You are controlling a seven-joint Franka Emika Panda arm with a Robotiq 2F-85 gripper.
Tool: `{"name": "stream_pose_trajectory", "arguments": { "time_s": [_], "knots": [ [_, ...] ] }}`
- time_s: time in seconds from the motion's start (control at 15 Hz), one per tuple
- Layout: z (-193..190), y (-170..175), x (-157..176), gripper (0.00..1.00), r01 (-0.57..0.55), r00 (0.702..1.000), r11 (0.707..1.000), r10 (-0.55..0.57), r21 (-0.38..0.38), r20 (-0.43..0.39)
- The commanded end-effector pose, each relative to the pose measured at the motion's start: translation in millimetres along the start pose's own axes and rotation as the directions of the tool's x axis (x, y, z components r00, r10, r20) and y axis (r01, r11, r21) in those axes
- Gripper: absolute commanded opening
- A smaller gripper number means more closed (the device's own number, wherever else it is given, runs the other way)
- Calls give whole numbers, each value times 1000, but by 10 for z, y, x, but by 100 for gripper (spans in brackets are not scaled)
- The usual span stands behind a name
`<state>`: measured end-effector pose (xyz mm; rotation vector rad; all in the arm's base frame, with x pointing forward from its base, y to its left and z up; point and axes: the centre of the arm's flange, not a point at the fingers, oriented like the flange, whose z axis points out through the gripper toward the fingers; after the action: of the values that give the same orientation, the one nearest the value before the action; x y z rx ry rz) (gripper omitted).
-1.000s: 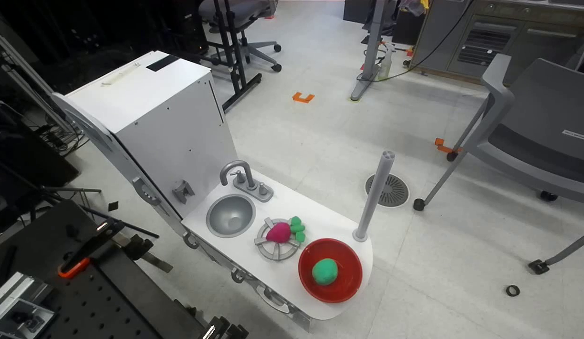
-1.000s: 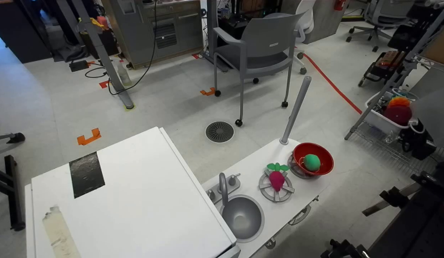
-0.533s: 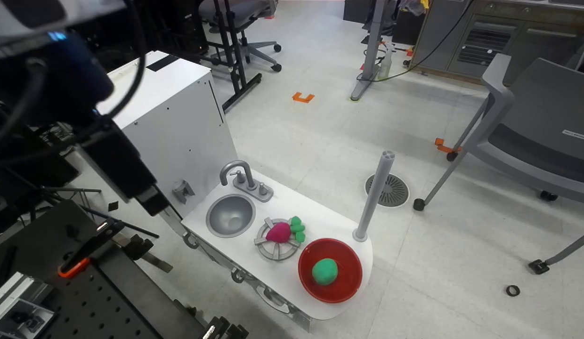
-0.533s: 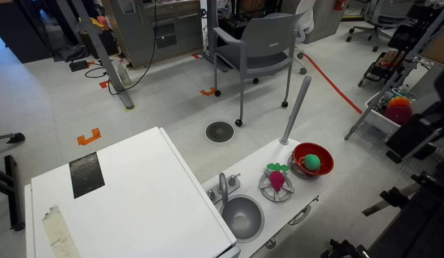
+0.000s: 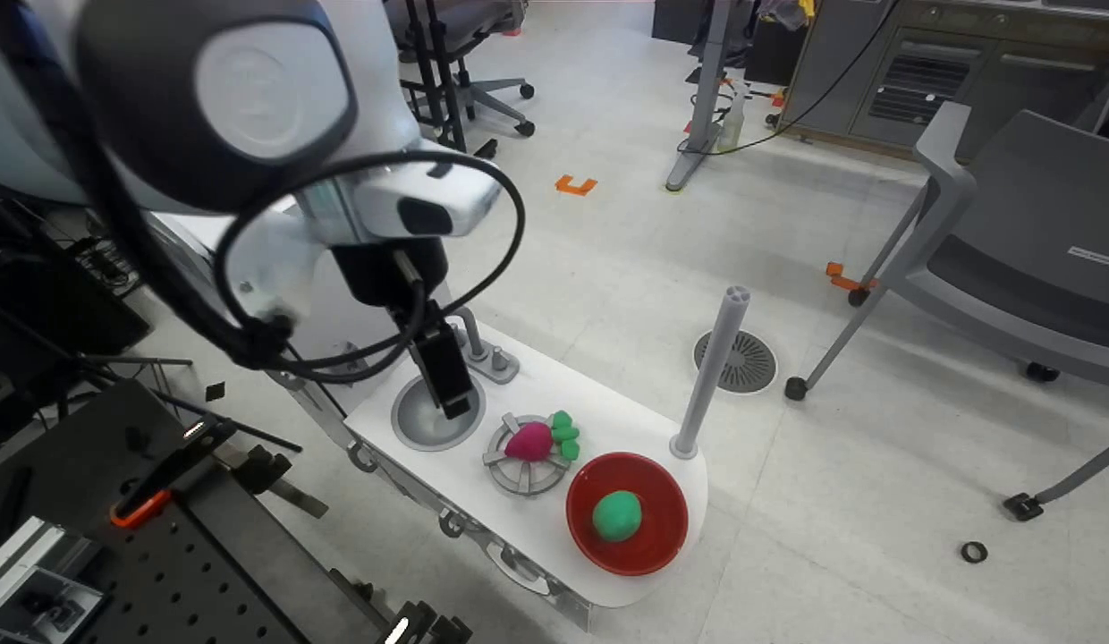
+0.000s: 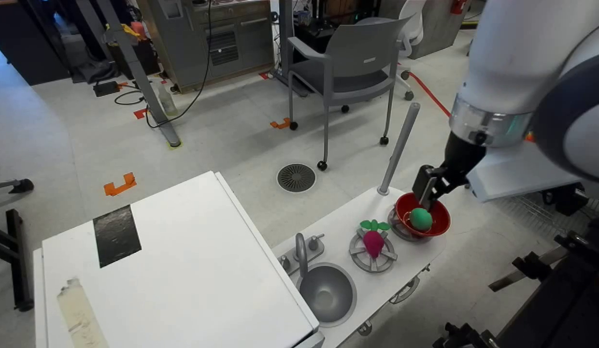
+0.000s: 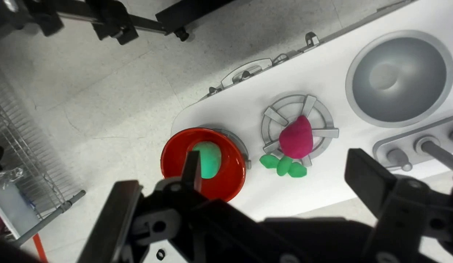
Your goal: Move the tulip plush toy forwards.
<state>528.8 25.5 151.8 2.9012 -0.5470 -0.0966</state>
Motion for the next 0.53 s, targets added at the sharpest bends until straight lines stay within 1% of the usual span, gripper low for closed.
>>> {"name": "stream_pose_trajectory", "arguments": {
  "time_s": [0.0,0.07,0.13,0.27,0.47],
  "knots": [
    [637,-419,563,100,-100,995,995,100,-9,-16],
    [811,-511,657,100,-128,992,991,129,33,-13],
    [1003,-604,733,100,-149,989,989,150,15,-22],
    [1371,-786,872,100,-190,981,981,191,45,-25],
    [1940,-1031,1052,100,-227,973,973,228,52,-30]
  ]
}}
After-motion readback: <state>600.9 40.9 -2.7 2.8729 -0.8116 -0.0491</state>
